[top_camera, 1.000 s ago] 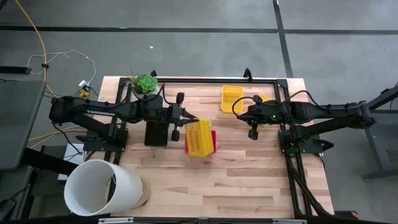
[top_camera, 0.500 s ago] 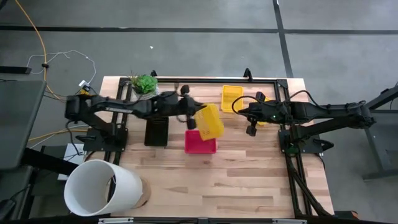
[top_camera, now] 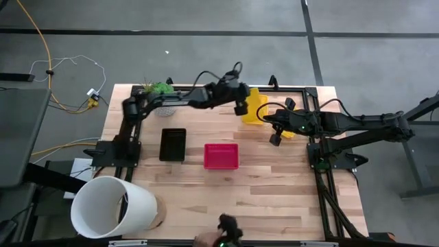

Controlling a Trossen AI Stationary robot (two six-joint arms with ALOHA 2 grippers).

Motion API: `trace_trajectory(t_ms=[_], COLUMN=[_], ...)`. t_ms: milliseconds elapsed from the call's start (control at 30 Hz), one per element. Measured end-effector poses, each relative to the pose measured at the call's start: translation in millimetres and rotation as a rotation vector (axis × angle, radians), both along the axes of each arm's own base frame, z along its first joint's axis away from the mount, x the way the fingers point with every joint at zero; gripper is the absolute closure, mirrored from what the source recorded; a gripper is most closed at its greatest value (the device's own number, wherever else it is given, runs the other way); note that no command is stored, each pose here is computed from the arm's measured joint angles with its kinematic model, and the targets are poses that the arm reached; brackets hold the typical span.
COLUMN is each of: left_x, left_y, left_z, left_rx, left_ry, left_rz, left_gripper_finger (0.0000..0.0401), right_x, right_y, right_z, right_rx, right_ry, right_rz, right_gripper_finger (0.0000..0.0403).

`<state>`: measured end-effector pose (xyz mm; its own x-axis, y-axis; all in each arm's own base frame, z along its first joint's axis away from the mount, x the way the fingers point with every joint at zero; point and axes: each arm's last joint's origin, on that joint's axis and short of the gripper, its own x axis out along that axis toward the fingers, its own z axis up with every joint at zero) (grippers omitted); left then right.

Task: Stack baskets by color
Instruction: Stack the bottom yellow bin into the top left yellow bin

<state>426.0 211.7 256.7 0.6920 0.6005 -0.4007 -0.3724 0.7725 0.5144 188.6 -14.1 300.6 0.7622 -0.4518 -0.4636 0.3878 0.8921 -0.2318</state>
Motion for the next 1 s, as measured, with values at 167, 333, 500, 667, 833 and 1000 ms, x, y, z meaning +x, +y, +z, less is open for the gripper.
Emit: trace_trajectory(t_ms=[167, 333, 500, 667, 833, 1000], left_x=[23, 32, 36, 36, 34, 31], left_y=[32, 59, 72, 72, 65, 62], left_z=[4, 0, -7, -9, -12, -16], left_rx=[0.062, 0.043, 0.011, -0.032, -0.043, -0.043], left_ry=[0.08, 0.184, 0.239, 0.231, 0.306, 0.376], left_rz=[-0.02, -0.079, -0.156, -0.241, -0.302, -0.353], left_gripper_finger=[0.0401, 0.0401, 0.0401, 0.0401, 0.0401, 0.0401], right_x=[0, 0, 0, 0, 0, 0], right_y=[0, 0, 0, 0, 0, 0], right_z=[0, 0, 0, 0, 0, -1], right_rx=[0.0, 0.0, -0.013, -0.019, -0.019, -0.019], right_ry=[0.0, 0.001, 0.01, 0.014, 0.015, 0.018], right_rz=[0.0, 0.001, 0.009, 0.013, 0.014, 0.014], right_gripper_finger=[0.0403, 0.0403, 0.0403, 0.0403, 0.0403, 0.0403])
